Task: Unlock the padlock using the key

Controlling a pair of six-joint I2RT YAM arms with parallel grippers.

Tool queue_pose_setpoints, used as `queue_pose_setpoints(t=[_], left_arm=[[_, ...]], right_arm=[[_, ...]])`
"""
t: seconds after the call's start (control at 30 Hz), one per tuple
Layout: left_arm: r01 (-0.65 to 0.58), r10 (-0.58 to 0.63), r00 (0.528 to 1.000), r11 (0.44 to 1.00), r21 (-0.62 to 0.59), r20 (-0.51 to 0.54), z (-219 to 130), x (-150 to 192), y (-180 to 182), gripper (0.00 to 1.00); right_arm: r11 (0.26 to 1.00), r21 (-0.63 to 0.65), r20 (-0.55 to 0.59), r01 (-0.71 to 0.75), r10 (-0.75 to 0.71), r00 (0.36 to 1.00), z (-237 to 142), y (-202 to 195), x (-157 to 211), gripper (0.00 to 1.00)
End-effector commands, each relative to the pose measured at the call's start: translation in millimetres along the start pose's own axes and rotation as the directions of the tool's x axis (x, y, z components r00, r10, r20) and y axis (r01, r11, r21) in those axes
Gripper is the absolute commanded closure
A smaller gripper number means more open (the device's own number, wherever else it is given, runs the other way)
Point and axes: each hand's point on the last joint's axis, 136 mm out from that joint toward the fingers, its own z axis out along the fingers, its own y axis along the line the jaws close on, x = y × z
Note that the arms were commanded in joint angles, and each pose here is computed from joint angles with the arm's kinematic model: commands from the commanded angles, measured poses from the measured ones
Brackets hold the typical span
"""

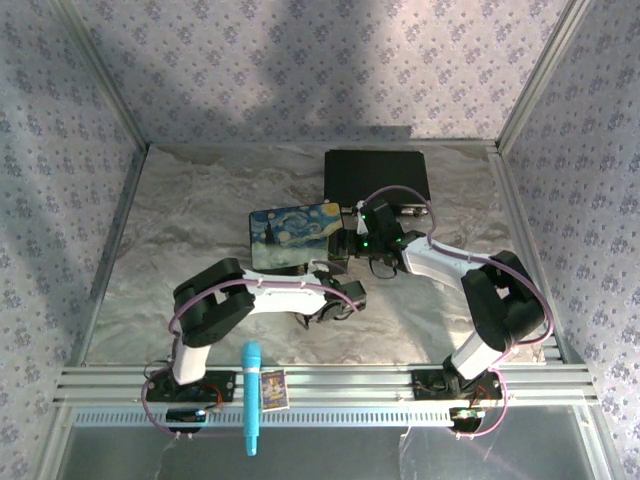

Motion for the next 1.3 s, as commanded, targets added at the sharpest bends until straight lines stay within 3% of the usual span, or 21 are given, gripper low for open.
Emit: queue_pose_setpoints(t=[0.0, 0.37, 0.5, 0.8, 0.87, 0.9, 0.93, 1.03, 1.1, 1.17, 1.27], left_arm=[[-0.055, 0.057, 0.998, 0.995, -0.077, 0.026, -8, -2, 2, 0.75], [-0.061, 0.061, 0.998, 0.998, -0.02, 0.034, -18, -1, -7, 0.66], [-0.047, 0.046, 0.998, 0.999, 0.003, 0.048, -25, -5, -2, 0.53], [0.082, -0.122, 0.985, 0.952, 0.294, 0.12, -75, -32, 4, 0.15], [0.118, -0.171, 0.977, 0.93, 0.348, 0.126, -82, -38, 11, 0.13], [0.136, -0.195, 0.974, 0.91, 0.393, 0.115, -86, -38, 12, 0.12], [0.156, -0.227, 0.967, 0.888, 0.434, 0.117, -90, -41, 13, 0.11], [0.208, -0.313, 0.944, 0.809, 0.549, 0.104, -95, -46, 22, 0.07], [0.255, -0.378, 0.924, 0.73, 0.635, 0.064, -95, -46, 28, 0.01], [0.295, -0.443, 0.896, 0.651, 0.7, 0.035, -96, -48, 36, 0.0], [0.338, -0.507, 0.862, 0.608, 0.718, 0.023, -91, -44, 57, 0.0]], right_arm=[[0.976, 0.22, -0.246, -0.009, 0.064, 0.967, 6, -60, 79, 0.27], [0.976, 0.217, -0.248, -0.01, 0.065, 0.966, 8, -59, 80, 0.27], [0.979, 0.206, -0.242, -0.012, 0.063, 0.968, 7, -56, 76, 0.27], [0.983, 0.178, -0.186, 0.04, -0.006, 0.982, -8, -38, 32, 0.24], [0.987, 0.152, -0.155, 0.051, -0.027, 0.988, -15, -28, 17, 0.21], [0.99, 0.131, -0.133, 0.057, -0.039, 0.99, -20, -22, 9, 0.04], [0.991, 0.117, -0.118, 0.06, -0.046, 0.992, -24, -18, 2, 0.01], [0.995, 0.074, -0.055, 0.073, -0.069, 0.996, -43, -5, -15, 0.01], [0.994, 0.053, -0.004, 0.1, -0.1, 0.995, -58, 2, -23, 0.01], [0.991, 0.029, 0.043, 0.133, -0.134, 0.99, -74, 11, -25, 0.01], [0.985, -0.012, 0.1, 0.174, -0.172, 0.98, -95, 23, -19, 0.01]])
